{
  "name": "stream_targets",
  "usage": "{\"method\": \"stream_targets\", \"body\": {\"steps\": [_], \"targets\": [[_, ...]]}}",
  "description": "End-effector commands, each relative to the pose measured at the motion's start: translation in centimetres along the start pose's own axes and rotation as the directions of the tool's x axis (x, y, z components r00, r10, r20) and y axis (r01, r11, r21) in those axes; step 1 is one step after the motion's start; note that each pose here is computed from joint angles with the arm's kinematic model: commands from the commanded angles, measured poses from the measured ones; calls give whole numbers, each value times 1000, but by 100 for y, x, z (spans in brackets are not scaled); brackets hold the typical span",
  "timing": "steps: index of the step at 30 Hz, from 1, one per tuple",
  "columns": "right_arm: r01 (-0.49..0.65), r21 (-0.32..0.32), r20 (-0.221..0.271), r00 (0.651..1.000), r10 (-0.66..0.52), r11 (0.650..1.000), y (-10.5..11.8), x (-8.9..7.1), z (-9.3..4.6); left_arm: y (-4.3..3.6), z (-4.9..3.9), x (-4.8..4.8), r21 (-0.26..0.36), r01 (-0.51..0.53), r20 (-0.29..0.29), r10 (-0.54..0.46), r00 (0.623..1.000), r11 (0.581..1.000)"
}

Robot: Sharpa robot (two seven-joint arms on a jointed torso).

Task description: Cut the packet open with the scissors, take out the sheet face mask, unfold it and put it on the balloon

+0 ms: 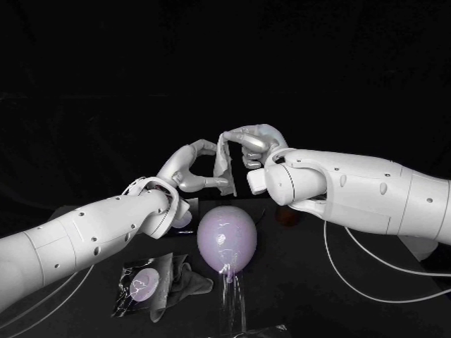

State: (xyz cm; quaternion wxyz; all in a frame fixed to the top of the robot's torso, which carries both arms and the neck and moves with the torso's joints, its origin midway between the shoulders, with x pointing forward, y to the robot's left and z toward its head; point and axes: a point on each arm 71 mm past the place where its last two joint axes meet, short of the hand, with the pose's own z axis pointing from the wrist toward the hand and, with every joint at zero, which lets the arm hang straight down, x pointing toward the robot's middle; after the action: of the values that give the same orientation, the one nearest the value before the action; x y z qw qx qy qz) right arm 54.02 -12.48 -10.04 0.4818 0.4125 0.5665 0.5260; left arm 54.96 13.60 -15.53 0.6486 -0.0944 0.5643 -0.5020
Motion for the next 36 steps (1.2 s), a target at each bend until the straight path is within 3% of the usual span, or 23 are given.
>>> {"method": "stream_targets", "body": {"steps": [1, 9, 24, 36], "targets": [[13, -27, 1, 1000, -13, 1000, 25, 2, 4, -18, 6, 31, -3, -8, -29, 8, 1000, 1000], [13, -30, -2, 1000, -13, 999, 30, 12, -13, 24, 14, 58, -35, -34, -13, 34, 999, 999], [11, -35, -16, 1000, -11, 999, 41, 47, -58, 135, 24, 11, -158, -30, 110, 48, 993, 987], [14, -35, -6, 1000, -15, 999, 38, 30, -36, 105, 22, 0, -147, 18, 166, 7, 986, 989]]}}
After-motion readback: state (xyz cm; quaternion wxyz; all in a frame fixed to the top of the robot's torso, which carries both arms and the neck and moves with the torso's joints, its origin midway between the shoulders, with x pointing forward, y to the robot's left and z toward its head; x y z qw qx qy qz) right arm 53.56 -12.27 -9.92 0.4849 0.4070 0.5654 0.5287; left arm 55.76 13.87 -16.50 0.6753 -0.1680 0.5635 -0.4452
